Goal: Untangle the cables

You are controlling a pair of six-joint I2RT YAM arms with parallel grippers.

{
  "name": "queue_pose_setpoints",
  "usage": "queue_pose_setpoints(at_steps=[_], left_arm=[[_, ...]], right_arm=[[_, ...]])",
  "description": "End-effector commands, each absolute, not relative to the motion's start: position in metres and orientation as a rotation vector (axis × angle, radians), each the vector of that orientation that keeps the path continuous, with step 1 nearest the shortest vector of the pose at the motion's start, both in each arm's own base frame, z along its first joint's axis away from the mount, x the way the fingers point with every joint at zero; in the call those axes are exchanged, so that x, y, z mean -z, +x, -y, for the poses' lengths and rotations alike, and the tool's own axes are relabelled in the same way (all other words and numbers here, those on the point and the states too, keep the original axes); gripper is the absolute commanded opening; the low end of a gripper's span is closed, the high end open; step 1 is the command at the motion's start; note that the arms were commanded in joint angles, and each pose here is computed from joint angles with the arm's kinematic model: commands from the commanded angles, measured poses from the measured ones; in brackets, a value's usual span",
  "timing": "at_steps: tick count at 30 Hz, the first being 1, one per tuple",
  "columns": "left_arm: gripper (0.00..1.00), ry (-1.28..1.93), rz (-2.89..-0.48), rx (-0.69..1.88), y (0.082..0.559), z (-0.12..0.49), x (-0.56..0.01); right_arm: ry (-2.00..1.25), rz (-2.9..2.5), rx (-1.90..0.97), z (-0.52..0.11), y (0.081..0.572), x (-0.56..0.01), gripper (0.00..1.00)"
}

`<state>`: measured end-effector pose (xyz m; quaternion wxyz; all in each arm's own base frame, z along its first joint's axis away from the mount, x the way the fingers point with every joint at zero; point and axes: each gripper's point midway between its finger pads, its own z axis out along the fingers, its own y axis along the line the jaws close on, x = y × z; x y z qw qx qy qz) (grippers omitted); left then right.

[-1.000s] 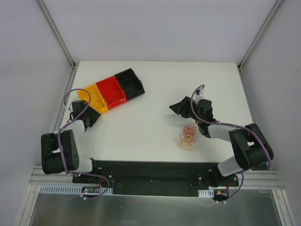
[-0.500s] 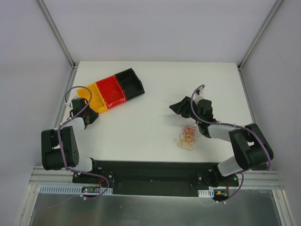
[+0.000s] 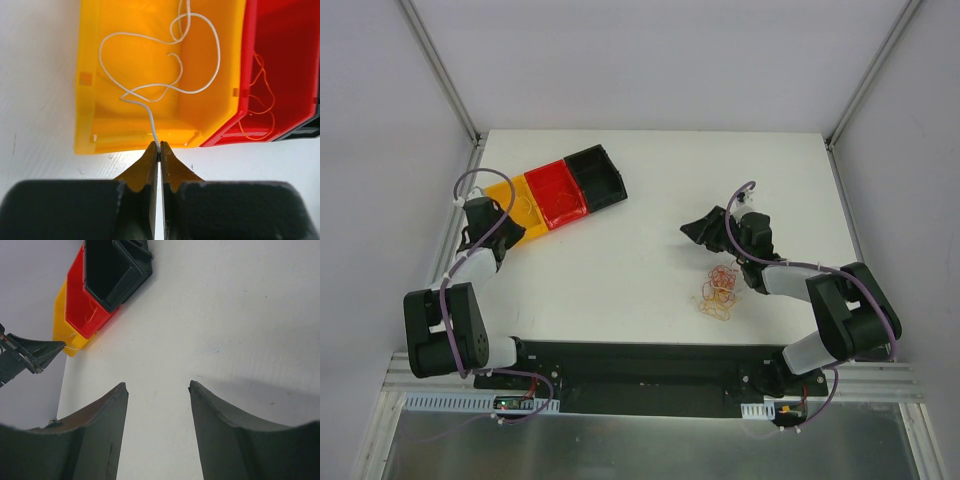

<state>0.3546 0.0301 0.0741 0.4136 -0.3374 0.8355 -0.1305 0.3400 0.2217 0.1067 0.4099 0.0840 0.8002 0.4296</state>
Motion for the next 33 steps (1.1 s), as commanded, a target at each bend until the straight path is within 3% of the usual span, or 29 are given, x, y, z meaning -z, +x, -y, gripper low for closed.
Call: queue_pose_setpoints(at_steps=[1, 10, 14, 18, 21, 28, 31, 33], left_arm=[[0.0, -0.708, -1.988, 0.376, 0.381, -0.033, -0.123], [0.0, -0.76, -1.978, 0.315, 0.407, -0.05, -0.135], [0.29, -0.849, -2.057, 0.343, 0.407, -0.049, -0.116], [0.48, -0.83, -2.028, 0.381, 0.407, -0.044, -0.137], [0.54, -0.795, -1.995, 0.418, 0.405, -0.037, -0.156], [0.57, -0.71, -1.968, 0.479, 0.399, -0.014, -0.188], [0.77, -0.746, -1.957, 0.454, 0.396, -0.019, -0.189], [0.79, -0.733, -1.978, 0.442, 0.402, -0.023, -0.184]], right_arm=[[0.181, -1.923, -1.112, -0.225, 0.346, -0.13, 0.56], [0.181, -1.932, -1.121, -0.227, 0.347, -0.128, 0.55], [0.174, -1.932, -1.126, -0.228, 0.348, -0.129, 0.56], [0.172, -1.936, -1.122, -0.229, 0.348, -0.127, 0.55], [0.173, -1.948, -1.092, -0.226, 0.348, -0.126, 0.54], [0.237, -2.011, -0.918, -0.206, 0.344, -0.113, 0.55], [0.233, -2.014, -0.868, -0.199, 0.341, -0.113, 0.56], [0.232, -2.009, -0.842, -0.197, 0.34, -0.112, 0.56]])
